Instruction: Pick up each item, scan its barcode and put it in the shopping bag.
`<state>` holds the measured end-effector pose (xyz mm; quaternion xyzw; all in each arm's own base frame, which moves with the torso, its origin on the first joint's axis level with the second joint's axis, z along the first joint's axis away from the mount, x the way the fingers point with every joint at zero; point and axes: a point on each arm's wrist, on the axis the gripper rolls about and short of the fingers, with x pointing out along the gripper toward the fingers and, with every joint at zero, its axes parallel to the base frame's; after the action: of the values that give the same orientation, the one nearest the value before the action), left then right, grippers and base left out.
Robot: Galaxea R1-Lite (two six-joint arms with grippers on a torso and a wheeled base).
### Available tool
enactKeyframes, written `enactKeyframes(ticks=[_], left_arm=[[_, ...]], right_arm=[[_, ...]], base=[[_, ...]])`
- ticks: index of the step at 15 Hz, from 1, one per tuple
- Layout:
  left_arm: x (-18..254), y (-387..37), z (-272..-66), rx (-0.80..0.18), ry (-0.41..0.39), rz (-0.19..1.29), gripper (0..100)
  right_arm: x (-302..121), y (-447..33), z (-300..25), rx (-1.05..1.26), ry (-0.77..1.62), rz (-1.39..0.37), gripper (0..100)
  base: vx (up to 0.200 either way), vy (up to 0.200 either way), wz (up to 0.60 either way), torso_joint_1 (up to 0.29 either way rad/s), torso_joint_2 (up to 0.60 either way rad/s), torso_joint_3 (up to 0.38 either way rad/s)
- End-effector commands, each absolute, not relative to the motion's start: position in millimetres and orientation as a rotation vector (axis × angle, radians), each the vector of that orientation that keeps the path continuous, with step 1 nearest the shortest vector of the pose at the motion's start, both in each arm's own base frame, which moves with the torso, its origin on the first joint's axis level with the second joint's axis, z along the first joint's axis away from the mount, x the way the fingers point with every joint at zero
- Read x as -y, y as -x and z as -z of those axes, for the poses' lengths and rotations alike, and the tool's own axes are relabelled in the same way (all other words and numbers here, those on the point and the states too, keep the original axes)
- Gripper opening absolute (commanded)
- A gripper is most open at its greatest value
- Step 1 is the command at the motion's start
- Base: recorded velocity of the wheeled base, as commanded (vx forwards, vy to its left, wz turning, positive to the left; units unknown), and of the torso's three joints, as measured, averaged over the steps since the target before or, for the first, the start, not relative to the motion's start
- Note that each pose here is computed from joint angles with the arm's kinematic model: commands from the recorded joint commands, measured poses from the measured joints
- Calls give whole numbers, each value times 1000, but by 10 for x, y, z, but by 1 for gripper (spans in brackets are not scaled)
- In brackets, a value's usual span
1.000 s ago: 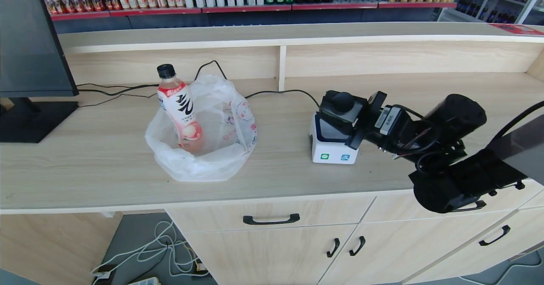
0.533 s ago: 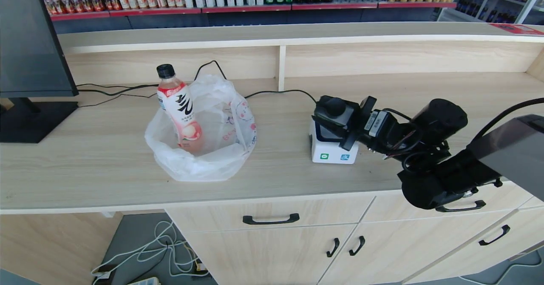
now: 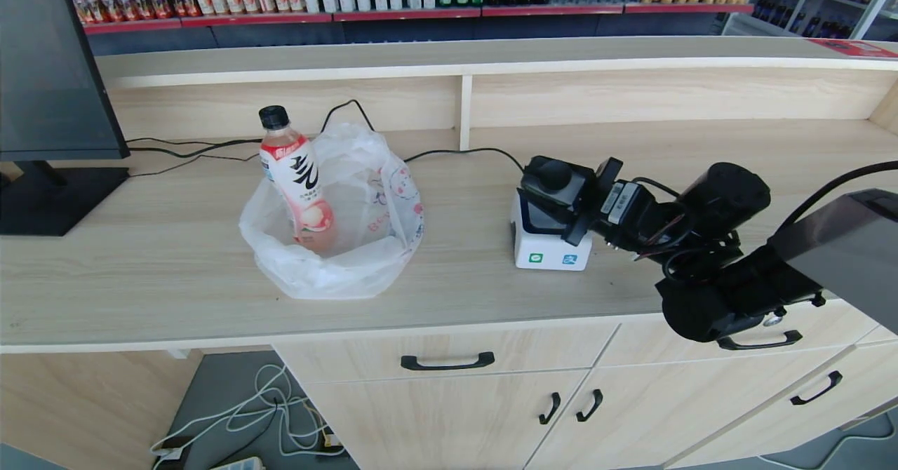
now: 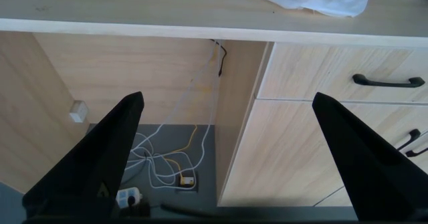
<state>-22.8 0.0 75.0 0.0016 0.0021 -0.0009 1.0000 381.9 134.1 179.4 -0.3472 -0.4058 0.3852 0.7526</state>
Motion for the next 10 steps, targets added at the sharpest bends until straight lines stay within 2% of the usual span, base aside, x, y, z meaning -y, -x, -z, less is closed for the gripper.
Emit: enactKeyframes(ticks=[1, 10], left_arm=[[0, 228, -750, -5, -3, 2, 100], [0, 228, -750, -5, -3, 2, 100]], right_arm=[[-1333, -3821, -1797, 888, 762, -835, 0], [-1330, -3793, -1842, 901, 774, -823, 0]], base=[[0, 0, 0, 0, 0, 0], [0, 0, 0, 0, 0, 0]])
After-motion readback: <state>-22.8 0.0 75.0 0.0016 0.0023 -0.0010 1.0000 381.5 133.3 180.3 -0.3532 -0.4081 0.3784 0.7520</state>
